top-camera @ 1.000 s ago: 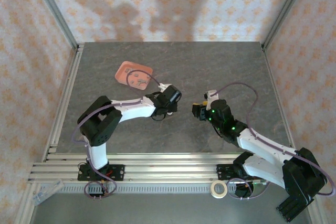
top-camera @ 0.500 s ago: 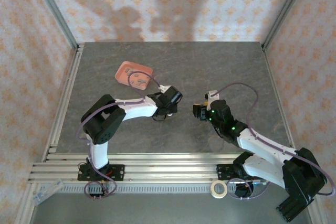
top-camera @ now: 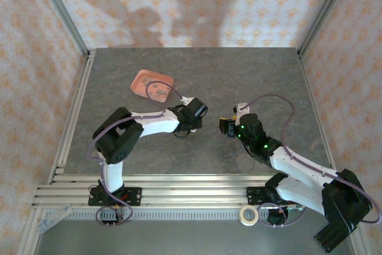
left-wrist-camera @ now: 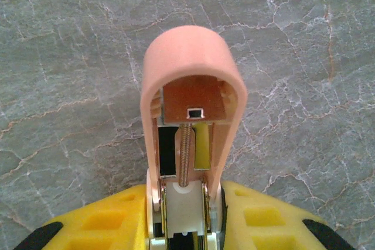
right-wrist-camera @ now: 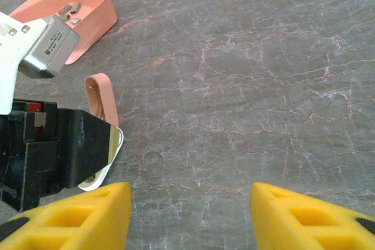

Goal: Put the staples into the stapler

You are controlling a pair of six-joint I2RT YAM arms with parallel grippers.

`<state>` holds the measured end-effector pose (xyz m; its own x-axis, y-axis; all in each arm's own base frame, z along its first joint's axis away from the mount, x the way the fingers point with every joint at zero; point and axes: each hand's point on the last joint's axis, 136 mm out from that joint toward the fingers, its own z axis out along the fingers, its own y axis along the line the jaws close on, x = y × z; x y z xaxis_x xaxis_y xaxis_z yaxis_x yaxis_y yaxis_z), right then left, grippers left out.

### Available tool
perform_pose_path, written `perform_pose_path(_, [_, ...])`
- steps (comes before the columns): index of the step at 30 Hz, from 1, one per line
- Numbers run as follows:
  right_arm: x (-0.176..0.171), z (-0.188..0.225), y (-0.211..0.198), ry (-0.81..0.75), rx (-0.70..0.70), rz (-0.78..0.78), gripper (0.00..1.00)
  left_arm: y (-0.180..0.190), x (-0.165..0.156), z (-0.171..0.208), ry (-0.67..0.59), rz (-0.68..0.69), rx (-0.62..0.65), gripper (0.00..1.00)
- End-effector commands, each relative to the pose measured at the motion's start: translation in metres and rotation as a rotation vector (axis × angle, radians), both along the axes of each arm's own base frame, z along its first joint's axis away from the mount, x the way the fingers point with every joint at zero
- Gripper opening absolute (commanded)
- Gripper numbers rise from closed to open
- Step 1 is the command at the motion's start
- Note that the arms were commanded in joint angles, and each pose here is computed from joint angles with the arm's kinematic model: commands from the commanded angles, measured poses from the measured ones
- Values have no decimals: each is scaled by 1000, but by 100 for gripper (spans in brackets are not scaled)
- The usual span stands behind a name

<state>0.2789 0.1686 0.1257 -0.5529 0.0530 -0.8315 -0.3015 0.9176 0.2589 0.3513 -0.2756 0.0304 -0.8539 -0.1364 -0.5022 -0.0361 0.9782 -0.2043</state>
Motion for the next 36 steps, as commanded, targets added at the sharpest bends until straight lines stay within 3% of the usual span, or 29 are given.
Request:
perform_pose_path(1, [-1, 2, -4, -7, -2, -15, 55, -2, -3, -13, 29, -13, 24, 29])
perform_pose_path(24, [-3, 7, -4, -21, 7, -7, 56, -4, -6, -6, 18, -80, 65, 27])
perform_pose_path(30, [-4, 8, -3, -22, 7, 5, 56, -3, -5, -3, 15, -80, 66, 32])
perform_pose_path(36, [-6, 14, 1, -33, 25, 28, 57, -2, -1, 32, -52, -80, 42, 38])
